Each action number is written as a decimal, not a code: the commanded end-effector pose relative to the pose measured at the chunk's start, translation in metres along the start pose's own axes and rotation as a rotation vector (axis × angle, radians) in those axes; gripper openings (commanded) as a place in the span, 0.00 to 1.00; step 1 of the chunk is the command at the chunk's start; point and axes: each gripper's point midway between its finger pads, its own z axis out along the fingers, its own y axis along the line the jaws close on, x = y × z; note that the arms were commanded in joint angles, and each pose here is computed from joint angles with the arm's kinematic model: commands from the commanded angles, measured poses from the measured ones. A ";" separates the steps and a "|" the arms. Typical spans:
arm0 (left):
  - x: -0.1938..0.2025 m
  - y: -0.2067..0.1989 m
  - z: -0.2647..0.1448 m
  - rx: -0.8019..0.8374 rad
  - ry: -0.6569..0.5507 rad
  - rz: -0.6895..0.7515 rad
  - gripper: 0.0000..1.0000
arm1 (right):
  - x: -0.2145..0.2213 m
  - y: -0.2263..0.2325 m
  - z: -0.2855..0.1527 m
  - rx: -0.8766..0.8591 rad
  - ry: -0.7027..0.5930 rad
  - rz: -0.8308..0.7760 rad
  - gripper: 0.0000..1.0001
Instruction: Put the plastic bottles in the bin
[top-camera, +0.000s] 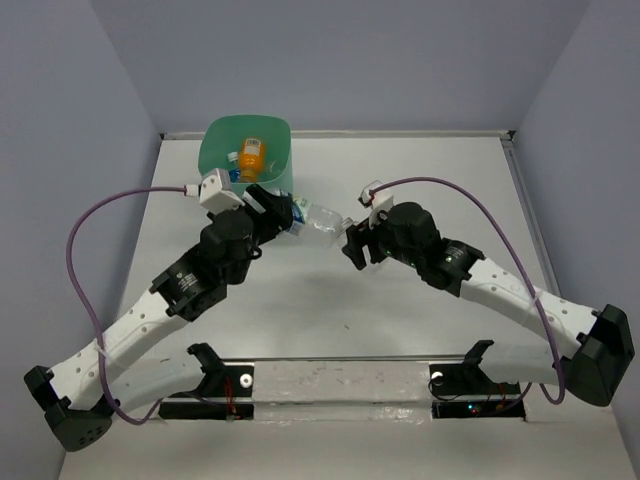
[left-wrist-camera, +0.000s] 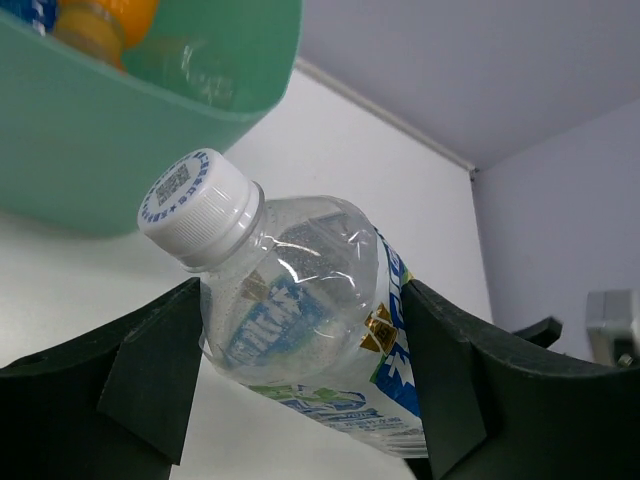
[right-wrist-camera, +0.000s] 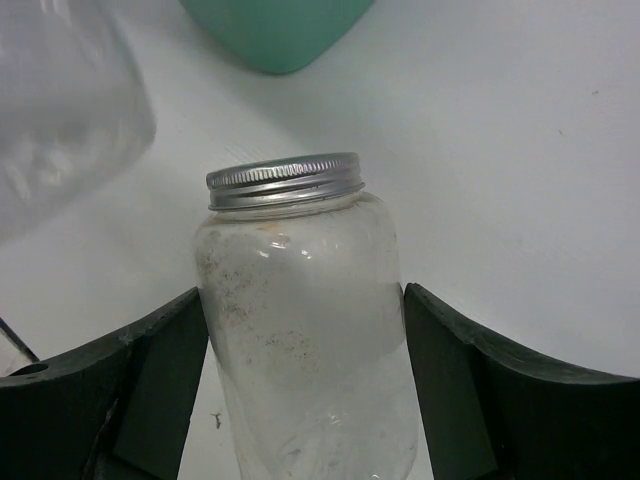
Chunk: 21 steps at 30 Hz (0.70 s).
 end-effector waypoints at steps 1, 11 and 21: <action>-0.090 -0.028 0.007 -0.016 -0.239 0.042 0.49 | -0.015 0.000 -0.010 -0.001 -0.074 0.027 0.17; -0.203 -0.003 0.069 -0.217 -0.455 0.141 0.50 | -0.028 0.006 -0.027 -0.037 -0.128 0.040 0.17; -0.200 0.059 0.118 -0.413 -0.453 0.234 0.51 | -0.045 0.012 -0.036 -0.069 -0.180 0.045 0.17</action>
